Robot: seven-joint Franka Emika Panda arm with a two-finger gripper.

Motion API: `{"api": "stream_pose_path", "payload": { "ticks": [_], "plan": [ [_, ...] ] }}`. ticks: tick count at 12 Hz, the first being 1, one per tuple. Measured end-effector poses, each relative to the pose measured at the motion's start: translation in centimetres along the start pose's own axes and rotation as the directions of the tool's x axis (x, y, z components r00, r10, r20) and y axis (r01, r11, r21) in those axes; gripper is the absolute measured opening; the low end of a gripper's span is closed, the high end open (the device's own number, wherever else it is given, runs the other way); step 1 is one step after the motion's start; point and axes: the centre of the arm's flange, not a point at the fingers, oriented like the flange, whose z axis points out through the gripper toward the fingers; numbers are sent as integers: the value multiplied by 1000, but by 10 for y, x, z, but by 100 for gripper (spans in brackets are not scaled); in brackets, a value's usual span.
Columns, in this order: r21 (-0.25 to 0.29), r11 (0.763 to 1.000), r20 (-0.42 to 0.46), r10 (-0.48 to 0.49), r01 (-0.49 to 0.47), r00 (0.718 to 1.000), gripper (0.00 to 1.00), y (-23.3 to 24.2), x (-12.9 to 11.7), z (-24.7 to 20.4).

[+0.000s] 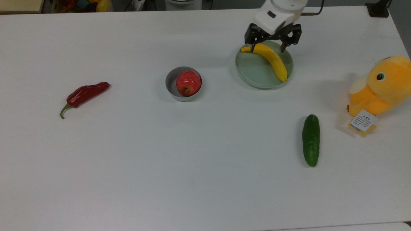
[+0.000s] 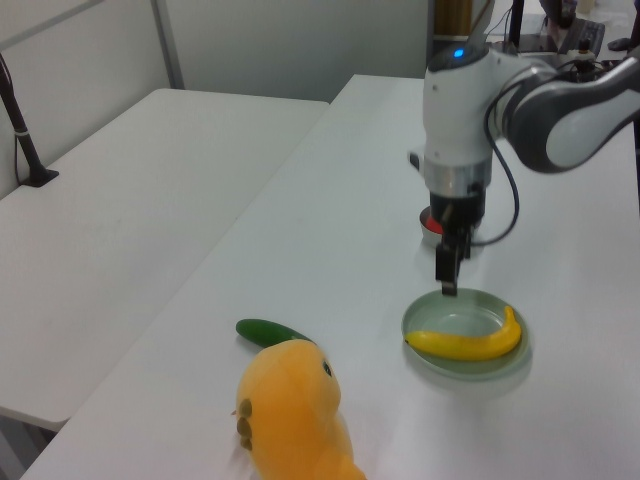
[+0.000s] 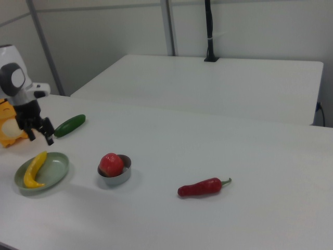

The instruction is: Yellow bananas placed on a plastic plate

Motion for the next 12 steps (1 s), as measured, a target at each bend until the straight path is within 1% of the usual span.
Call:
{"api": "stream_pose_path", "payload": {
  "ticks": [1, 2, 3, 5, 6, 9, 10, 12],
  "plan": [
    [2, 1000, -34, 16, -16, 999, 100, 21, 7, -19],
    [4, 1000, -72, 31, -30, 997, 100, 53, 15, -42],
    [-2, 999, -90, 46, -46, 995, 100, 86, 20, -64],
    [-11, 997, -115, 72, -74, 991, 100, 160, 27, -107],
    [-7, 995, -148, 95, -97, 984, 100, 207, 30, -131],
    [7, 983, -183, 184, -186, 966, 100, 279, 29, -168],
    [33, 980, -192, 199, -196, 961, 100, 300, 29, -176],
    [122, 977, -188, 197, -176, 962, 100, 330, 28, -182]
  ]
}}
